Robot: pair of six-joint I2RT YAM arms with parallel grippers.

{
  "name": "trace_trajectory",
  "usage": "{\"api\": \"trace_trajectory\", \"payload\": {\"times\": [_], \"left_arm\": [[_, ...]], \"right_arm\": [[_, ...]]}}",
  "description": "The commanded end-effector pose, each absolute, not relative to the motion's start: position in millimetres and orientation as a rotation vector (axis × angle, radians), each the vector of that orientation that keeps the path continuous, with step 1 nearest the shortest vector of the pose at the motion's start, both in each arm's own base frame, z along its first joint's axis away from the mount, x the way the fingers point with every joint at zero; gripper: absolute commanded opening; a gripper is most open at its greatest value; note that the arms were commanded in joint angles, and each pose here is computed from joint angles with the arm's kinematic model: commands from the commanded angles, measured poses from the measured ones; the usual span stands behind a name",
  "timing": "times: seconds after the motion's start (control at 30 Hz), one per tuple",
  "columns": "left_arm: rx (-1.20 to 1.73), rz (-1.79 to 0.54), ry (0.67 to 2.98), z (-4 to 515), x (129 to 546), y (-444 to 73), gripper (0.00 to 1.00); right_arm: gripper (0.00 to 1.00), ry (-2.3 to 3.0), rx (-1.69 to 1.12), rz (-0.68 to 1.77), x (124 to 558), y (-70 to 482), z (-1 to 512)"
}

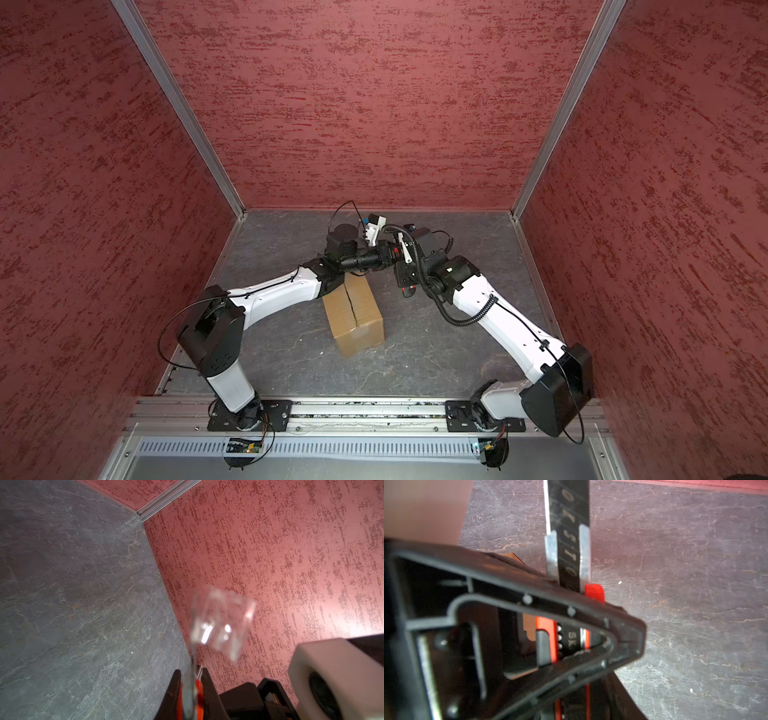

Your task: Unpack the express box

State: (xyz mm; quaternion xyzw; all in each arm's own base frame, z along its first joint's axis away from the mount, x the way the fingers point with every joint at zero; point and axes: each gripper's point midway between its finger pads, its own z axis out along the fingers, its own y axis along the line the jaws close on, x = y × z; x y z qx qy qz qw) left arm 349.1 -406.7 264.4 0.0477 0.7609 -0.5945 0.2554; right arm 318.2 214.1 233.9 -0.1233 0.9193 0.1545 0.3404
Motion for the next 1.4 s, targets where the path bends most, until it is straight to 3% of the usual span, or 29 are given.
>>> {"api": "trace_trajectory", "payload": {"times": [0.0,0.17,0.27,0.4,0.53,0.9,1.37], "left_arm": [[0.221,-1.689,2.037,276,325,-420,0.00],[0.211,-1.682,2.053,269,325,-419,0.01],[0.205,-1.667,2.060,267,326,-416,0.12],[0.193,-1.636,2.050,270,329,-406,0.34],[0.165,-1.581,2.039,276,333,-385,0.43],[0.041,-1.202,2.140,256,325,-294,0.46],[-0.082,-0.764,2.235,230,296,-194,0.48]], "right_arm": [[0.36,2.300,-0.281,0.404,334,218,257],[0.21,2.287,-0.271,0.407,333,216,262],[0.14,2.311,-0.277,0.417,328,216,258],[0.11,2.387,-0.275,0.397,317,210,241],[0.09,2.452,-0.254,0.362,300,198,229],[0.07,2.613,-0.140,0.257,228,158,213],[0.06,2.785,-0.155,0.180,134,170,188]]}}
